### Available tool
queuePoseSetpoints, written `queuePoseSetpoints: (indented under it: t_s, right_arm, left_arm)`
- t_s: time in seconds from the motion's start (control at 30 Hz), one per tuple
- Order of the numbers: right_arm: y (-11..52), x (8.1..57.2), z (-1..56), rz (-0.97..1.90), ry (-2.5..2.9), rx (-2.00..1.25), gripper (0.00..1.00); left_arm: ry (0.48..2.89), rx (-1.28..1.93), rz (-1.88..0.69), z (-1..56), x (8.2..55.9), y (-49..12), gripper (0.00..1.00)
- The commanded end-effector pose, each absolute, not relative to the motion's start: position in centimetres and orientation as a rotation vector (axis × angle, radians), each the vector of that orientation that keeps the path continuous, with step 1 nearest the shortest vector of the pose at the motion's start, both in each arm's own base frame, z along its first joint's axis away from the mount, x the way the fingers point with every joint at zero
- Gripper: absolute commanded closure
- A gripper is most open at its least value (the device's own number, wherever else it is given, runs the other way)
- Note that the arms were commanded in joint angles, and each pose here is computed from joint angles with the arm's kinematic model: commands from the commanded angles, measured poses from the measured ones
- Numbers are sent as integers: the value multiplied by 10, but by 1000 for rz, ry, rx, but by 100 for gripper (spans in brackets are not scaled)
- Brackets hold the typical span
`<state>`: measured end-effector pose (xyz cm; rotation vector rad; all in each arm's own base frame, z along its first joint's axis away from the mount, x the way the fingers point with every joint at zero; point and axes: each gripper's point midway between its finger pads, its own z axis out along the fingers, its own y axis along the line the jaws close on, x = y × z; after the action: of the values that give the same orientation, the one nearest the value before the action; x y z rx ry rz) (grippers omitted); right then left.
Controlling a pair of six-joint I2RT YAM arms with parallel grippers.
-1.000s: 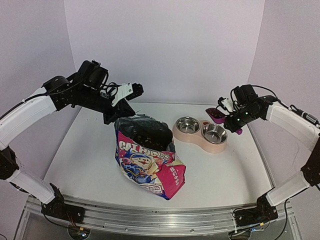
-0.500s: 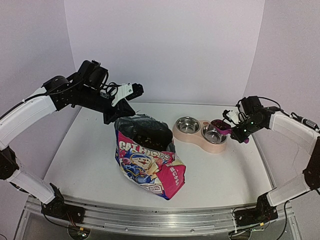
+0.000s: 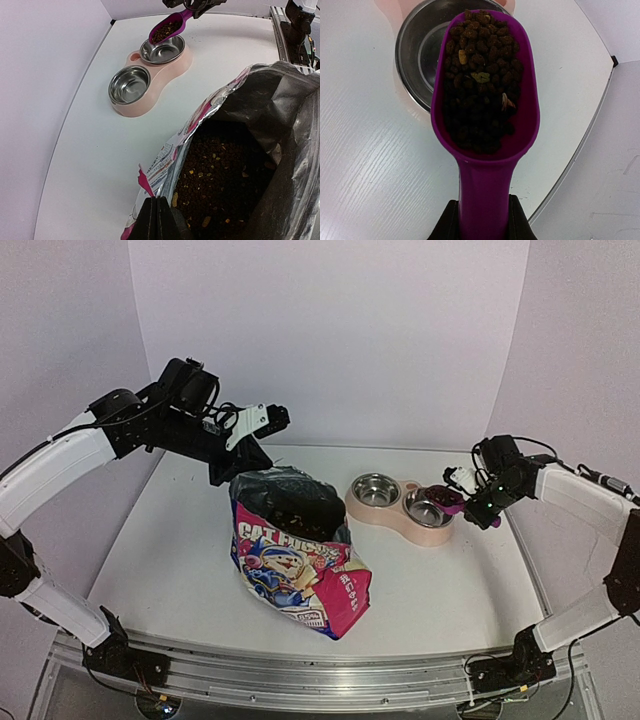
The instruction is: Serve the pet food
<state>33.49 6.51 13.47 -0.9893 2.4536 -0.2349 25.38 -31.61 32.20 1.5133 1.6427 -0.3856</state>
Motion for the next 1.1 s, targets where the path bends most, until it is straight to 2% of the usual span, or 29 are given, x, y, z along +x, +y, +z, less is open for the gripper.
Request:
queuePoseSetpoints:
  t_s: [0.0, 0.43, 0.83, 1.07]
  right_arm:
    - [57, 343, 135, -316, 2444, -1034, 100]
    - [46, 355, 136, -478, 2439, -1147, 100]
    - [50, 360, 129, -725, 2393, -1384, 100]
    - [51, 366, 144, -904, 2322, -1435, 100]
  left_arm:
    - [1577, 1460, -362, 351, 261, -317, 100]
    - [1569, 1457, -369, 354, 261, -317, 100]
    - [1576, 1448, -387, 354, 258, -316, 100]
    - [1581, 1444, -392, 354, 257, -314, 100]
